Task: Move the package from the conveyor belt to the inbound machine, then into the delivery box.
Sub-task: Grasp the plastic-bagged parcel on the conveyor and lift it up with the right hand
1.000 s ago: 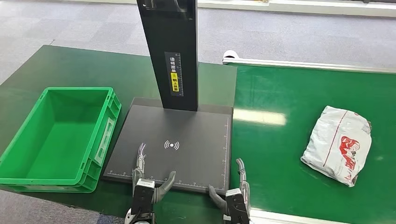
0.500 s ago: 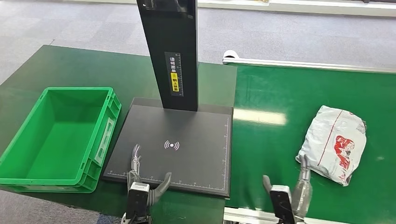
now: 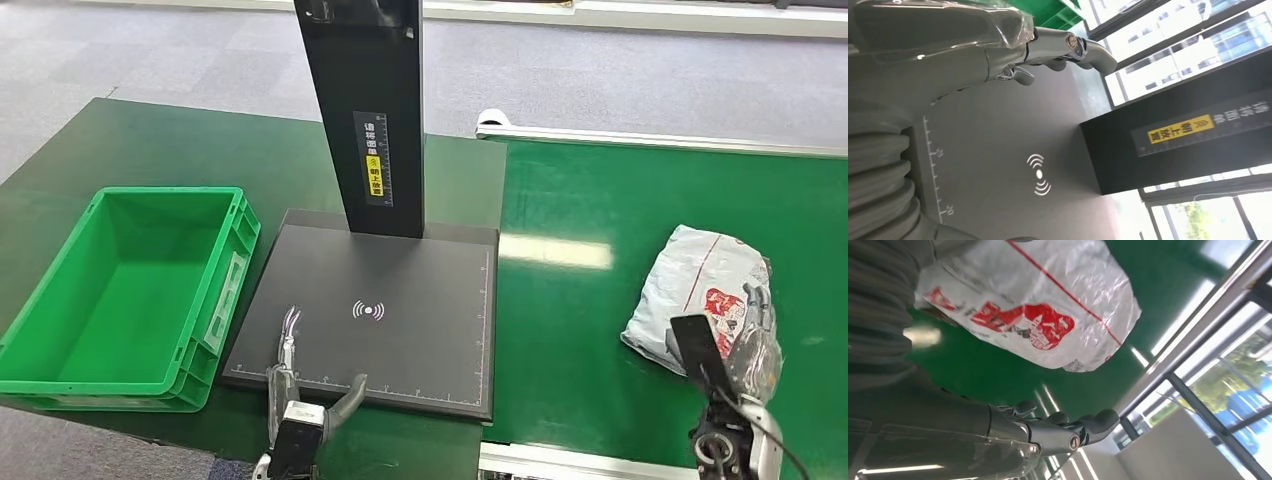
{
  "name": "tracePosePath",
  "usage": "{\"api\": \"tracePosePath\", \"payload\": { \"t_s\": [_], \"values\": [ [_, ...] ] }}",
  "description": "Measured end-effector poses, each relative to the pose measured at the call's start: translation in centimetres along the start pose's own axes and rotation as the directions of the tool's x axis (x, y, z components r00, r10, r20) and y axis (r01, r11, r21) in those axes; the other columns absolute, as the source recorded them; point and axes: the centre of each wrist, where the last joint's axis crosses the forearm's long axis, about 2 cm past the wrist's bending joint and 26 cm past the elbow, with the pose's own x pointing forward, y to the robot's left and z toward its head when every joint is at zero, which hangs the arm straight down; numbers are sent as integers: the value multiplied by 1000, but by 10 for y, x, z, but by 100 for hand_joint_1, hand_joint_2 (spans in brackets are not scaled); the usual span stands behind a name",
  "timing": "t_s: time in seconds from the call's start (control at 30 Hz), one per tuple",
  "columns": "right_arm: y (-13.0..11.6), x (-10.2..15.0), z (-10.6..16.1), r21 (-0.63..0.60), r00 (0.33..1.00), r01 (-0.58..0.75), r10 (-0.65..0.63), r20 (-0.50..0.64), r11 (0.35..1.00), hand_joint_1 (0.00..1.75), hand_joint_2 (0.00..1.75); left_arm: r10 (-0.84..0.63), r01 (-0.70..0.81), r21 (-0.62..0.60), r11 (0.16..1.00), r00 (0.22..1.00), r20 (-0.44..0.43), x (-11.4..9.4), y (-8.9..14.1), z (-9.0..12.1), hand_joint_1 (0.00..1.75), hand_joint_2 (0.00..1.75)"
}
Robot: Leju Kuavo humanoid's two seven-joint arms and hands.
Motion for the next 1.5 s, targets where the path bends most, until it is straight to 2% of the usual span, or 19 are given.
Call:
{"api": "tracePosePath", "payload": {
  "t_s": [0.1,0.27,0.43,0.63,0.77,0.9,1.07,1.4,1.5],
  "values": [
    [-10,-7,-31,22,998,-16,17,-68,1000,0,175,-4,4,3,1000,1000,19,0,3,-4,0,175],
    [-10,-13,-60,138,975,-8,39,-221,990,0,175,-9,9,-3,1000,999,40,1,5,-8,0,175],
    [2,-17,-63,330,919,-1,131,-371,944,0,175,-14,15,-15,1000,999,53,1,5,-8,0,175],
    [14,-19,-59,484,880,-10,238,-412,875,0,175,-20,21,-22,1000,997,68,2,4,-13,0,175],
    [17,-18,-59,540,870,-25,285,-402,841,173,175,-26,29,-30,999,997,77,3,3,-15,0,175],
    [17,-14,-61,559,869,-48,310,-384,828,175,175,-36,40,-36,999,996,86,3,3,-15,0,175],
    [17,-9,-65,520,882,-63,291,-370,852,175,175,-49,52,-40,998,995,86,3,4,-14,0,175],
    [24,1,-66,452,913,-21,201,-354,892,175,175,-56,60,-36,998,993,103,6,7,-16,0,175],
    [30,7,-61,401,947,19,112,-302,916,175,175,-40,46,-53,998,992,117,8,6,-19,0,175]
  ]
}}
